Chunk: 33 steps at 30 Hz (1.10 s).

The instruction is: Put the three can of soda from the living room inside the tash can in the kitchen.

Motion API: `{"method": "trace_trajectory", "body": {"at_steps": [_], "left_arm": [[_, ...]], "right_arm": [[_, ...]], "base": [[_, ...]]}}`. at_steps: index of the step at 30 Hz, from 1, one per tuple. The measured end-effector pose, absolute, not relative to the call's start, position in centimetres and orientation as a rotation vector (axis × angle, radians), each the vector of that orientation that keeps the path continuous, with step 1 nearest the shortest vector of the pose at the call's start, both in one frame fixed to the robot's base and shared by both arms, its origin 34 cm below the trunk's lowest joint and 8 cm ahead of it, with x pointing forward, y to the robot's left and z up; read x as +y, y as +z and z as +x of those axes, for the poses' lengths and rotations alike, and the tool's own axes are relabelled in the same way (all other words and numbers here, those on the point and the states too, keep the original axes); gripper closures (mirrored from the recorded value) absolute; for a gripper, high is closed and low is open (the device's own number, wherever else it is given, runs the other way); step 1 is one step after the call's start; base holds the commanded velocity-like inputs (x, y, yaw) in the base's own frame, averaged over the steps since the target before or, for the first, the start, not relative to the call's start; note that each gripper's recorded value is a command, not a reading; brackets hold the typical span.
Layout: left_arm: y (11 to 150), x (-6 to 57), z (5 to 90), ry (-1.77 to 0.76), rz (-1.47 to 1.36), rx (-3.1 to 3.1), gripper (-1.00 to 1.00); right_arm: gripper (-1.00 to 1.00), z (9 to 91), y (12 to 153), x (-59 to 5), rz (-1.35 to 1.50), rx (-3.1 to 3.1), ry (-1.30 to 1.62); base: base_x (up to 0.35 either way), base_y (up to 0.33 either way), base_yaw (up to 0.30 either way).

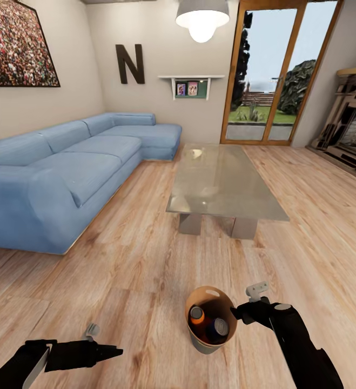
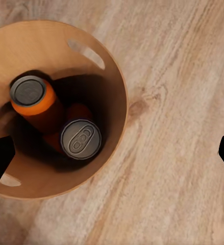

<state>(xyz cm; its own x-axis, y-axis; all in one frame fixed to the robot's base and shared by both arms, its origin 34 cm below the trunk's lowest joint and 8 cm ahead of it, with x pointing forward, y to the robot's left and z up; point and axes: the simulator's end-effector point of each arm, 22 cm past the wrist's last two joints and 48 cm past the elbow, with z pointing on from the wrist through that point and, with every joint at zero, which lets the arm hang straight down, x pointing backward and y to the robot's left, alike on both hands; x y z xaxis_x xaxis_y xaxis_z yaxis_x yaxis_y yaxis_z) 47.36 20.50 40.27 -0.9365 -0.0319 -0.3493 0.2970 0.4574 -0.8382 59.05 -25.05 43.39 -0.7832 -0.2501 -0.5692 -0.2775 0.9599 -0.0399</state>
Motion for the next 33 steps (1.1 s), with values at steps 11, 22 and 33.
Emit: {"method": "trace_trajectory", "body": {"at_steps": [11, 22, 33], "left_arm": [[43.3, 20.5, 48.2, -1.463, 0.237, 2.383, -1.00], [46.1, 20.5, 48.9, -1.458, 0.243, 2.376, -1.00], [48.4, 20.5, 49.4, -1.459, 0.242, 2.377, -1.00]], "right_arm": [[-1.00, 59.9, 46.7, -25.0, -0.370, 2.491, 0.059], [-1.00, 60.5, 49.5, -25.1, -0.369, 2.482, 0.055], [-1.00, 61.0, 51.9, -25.0, -0.370, 2.482, 0.056]], "base": [[0.000, 0.000, 0.000], [0.000, 0.000, 0.000], [0.000, 0.000, 0.000]]}}
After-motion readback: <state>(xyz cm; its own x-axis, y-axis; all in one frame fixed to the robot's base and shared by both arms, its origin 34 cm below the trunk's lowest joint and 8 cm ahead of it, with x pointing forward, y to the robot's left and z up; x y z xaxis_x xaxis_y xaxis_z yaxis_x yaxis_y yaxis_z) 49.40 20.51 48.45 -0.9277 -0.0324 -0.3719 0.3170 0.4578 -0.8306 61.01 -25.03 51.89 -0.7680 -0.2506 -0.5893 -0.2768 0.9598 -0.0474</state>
